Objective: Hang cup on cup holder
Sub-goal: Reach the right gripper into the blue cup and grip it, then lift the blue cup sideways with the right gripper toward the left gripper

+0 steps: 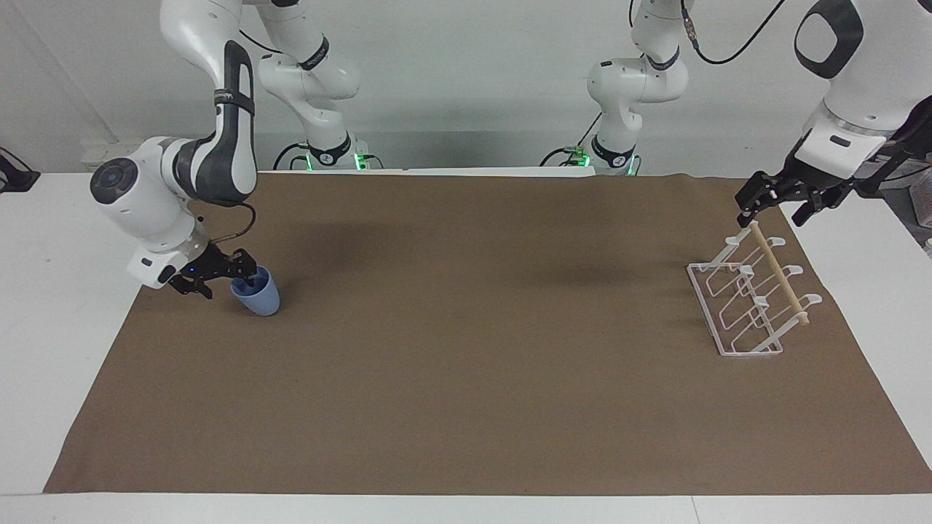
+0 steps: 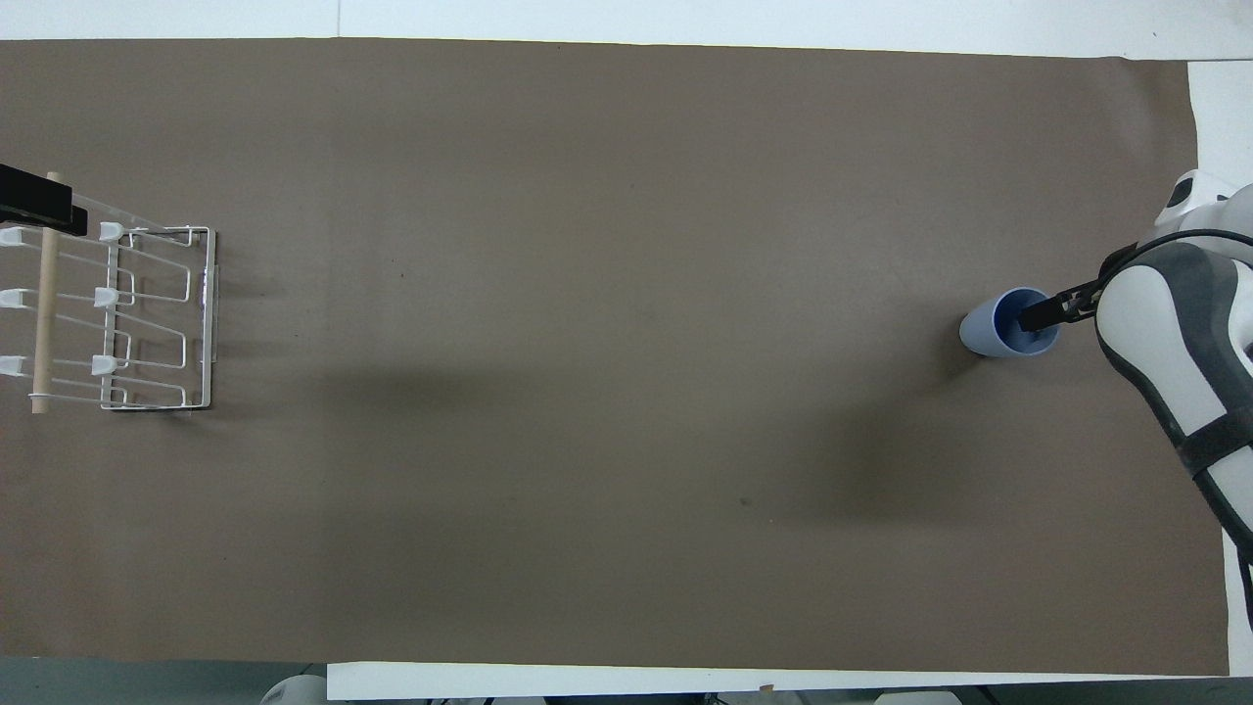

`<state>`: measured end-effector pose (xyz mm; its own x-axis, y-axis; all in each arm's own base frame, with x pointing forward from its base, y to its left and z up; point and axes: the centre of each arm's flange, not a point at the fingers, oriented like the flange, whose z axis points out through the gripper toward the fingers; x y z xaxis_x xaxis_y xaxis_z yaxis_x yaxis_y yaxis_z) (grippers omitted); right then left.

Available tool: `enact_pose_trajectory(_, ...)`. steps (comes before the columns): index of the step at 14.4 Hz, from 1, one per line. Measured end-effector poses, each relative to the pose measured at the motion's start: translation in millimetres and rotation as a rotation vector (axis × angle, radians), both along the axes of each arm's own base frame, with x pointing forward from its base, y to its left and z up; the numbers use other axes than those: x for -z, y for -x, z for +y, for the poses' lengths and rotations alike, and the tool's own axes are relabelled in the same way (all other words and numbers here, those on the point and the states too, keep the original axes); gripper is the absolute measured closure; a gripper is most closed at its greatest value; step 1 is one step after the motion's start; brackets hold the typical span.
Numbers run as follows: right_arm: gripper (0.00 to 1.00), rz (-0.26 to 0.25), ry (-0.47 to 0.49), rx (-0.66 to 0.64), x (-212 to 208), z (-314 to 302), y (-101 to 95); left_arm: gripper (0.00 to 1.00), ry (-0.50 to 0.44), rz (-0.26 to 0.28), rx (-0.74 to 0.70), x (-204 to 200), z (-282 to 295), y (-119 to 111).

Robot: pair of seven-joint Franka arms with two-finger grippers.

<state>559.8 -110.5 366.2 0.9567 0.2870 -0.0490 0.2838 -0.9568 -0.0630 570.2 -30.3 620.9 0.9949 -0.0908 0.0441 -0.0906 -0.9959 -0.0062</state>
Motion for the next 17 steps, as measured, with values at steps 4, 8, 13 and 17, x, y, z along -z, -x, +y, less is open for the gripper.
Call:
enact_pose_trajectory(4,0.49,-0.001,-0.001,-0.020,9.2,1.7,3.9,0.00,0.000,-0.003,0.000,-0.3,0.0,-0.3)
enact_pose_trajectory(8,0.94,0.005,-0.003,-0.011,9.0,9.2,2.9,0.00,0.000,-0.003,-0.001,-0.3,0.0,-0.4)
enact_pose_trajectory(13,0.96,0.050,-0.126,-0.020,-40.9,46.1,-14.0,0.00,0.000,-0.003,-0.001,0.3,-0.1,-0.5)
enact_pose_trajectory(17,0.96,0.097,-0.554,0.095,-78.8,108.9,-18.0,0.00,0.000,0.001,-0.001,3.1,-0.1,-0.5)
